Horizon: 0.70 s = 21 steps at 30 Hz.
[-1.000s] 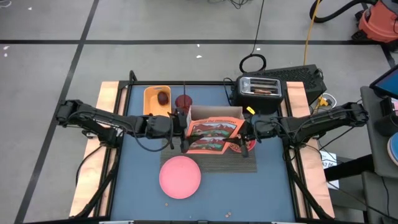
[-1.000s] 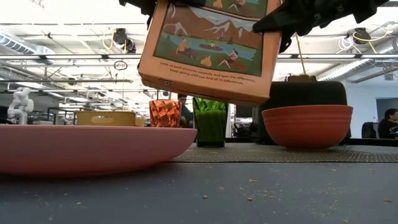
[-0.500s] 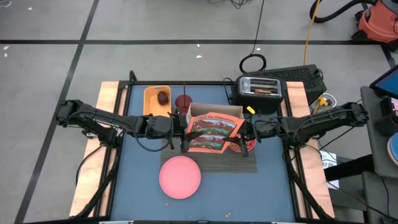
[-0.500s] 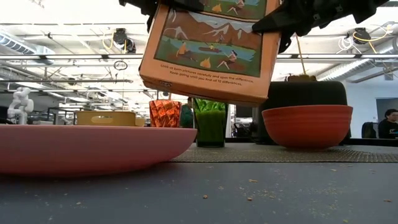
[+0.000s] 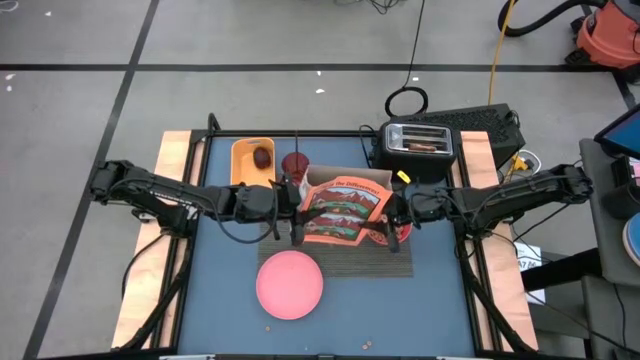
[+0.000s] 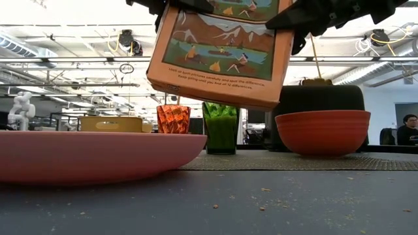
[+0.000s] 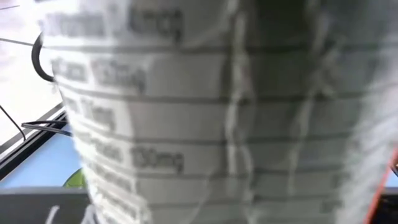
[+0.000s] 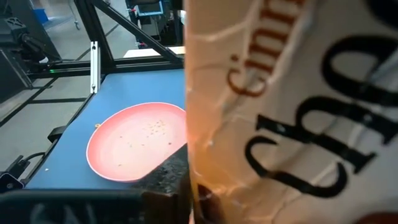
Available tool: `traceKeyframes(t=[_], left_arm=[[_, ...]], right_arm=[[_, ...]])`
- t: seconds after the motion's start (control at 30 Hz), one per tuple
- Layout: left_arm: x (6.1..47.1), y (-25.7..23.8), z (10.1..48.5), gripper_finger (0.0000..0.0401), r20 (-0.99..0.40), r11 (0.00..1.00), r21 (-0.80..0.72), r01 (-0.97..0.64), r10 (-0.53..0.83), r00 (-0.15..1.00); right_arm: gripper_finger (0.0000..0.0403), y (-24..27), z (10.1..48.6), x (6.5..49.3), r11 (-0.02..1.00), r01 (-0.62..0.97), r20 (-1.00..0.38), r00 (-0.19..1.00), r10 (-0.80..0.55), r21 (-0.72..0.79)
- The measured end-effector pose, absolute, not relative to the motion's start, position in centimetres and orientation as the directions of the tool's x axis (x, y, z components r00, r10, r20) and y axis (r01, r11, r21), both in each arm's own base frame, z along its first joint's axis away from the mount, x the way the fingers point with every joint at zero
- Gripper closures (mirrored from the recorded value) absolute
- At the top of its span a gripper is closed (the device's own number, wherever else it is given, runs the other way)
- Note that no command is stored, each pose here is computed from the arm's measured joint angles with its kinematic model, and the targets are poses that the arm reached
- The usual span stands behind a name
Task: Arrange a breakfast setting
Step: Pour the cereal from the cereal box into the pink bowl
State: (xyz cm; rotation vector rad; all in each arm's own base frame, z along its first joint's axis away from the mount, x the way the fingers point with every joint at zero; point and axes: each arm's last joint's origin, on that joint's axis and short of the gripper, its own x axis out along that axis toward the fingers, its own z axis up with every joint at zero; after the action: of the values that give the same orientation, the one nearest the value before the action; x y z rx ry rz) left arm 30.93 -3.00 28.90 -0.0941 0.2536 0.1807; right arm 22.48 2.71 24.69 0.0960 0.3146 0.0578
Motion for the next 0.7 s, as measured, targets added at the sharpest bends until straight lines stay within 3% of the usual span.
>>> traceKeyframes(t=[0.37,0.7], left_arm=[[30.86,-2.97,29.0,0.027,-0.255,0.98,-0.058,-0.19,0.17,0.952],[30.84,-2.97,29.04,0.027,-0.253,0.98,-0.061,-0.191,0.17,0.953]], right_arm=[[0.0182,2.71,24.69,22.47,0.994,-0.045,-0.307,0.949,0.073,0.096],[0.0161,2.71,24.67,22.47,0.995,-0.046,-0.309,0.948,0.072,0.091]])
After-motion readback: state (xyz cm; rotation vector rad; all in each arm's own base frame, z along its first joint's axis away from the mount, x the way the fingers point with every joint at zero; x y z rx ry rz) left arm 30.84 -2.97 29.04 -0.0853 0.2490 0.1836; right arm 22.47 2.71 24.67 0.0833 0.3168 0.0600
